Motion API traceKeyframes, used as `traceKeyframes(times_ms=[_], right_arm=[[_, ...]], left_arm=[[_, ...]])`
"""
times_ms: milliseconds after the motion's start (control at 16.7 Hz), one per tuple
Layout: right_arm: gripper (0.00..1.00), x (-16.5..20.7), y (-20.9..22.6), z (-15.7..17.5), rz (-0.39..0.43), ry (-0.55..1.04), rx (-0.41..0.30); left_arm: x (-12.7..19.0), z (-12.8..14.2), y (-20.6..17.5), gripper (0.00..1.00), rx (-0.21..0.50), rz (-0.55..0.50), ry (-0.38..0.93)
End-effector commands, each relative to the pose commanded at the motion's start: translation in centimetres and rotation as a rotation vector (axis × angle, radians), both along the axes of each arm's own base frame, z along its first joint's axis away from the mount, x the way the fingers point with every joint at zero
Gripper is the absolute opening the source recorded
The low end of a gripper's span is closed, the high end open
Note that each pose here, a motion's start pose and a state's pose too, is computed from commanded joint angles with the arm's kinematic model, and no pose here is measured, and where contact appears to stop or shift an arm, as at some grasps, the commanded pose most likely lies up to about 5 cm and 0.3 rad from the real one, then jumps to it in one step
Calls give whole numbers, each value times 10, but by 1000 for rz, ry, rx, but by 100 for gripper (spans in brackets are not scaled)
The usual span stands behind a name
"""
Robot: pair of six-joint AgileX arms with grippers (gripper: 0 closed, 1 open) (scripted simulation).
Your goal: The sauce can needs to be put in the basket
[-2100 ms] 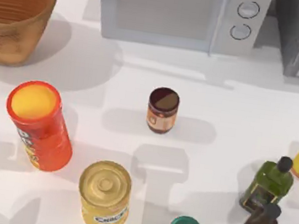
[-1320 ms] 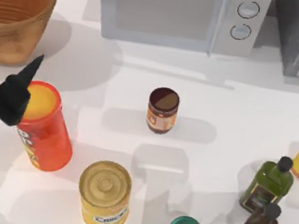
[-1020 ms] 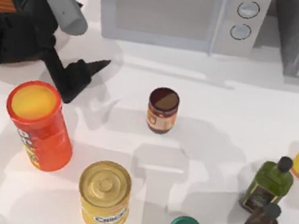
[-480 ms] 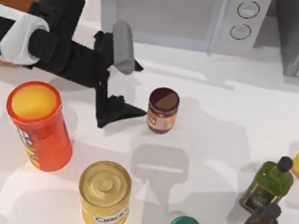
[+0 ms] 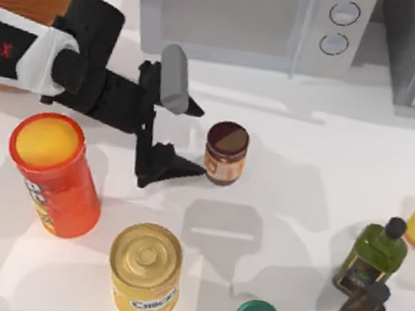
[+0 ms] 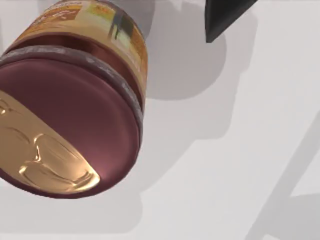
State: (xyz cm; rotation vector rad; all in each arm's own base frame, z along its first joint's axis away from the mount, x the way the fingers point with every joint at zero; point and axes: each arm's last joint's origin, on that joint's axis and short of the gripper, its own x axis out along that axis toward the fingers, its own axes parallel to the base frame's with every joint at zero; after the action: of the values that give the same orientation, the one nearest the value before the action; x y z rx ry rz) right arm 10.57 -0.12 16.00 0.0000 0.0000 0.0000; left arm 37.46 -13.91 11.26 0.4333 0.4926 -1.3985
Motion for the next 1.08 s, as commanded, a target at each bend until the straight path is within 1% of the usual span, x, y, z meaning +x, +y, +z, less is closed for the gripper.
traceKeyframes(times_ms=[120, 300, 600, 720, 960, 1080], right_arm=[[100, 0, 0, 0, 0, 0, 0], [100, 0, 0, 0, 0, 0, 0], [100, 0, 0, 0, 0, 0, 0], [100, 0, 0, 0, 0, 0, 0], [100, 0, 0, 0, 0, 0, 0], [100, 0, 0, 0, 0, 0, 0]], left_arm=[[2, 1, -4, 100, -2, 0, -3], [9, -2, -23, 100, -4, -1, -4], [9, -29, -56, 100, -2, -6, -2], [8, -38, -58, 100, -2, -4, -1], [8, -39, -58, 100, -2, -4, -1], [8, -39, -58, 85, -2, -4, -1]])
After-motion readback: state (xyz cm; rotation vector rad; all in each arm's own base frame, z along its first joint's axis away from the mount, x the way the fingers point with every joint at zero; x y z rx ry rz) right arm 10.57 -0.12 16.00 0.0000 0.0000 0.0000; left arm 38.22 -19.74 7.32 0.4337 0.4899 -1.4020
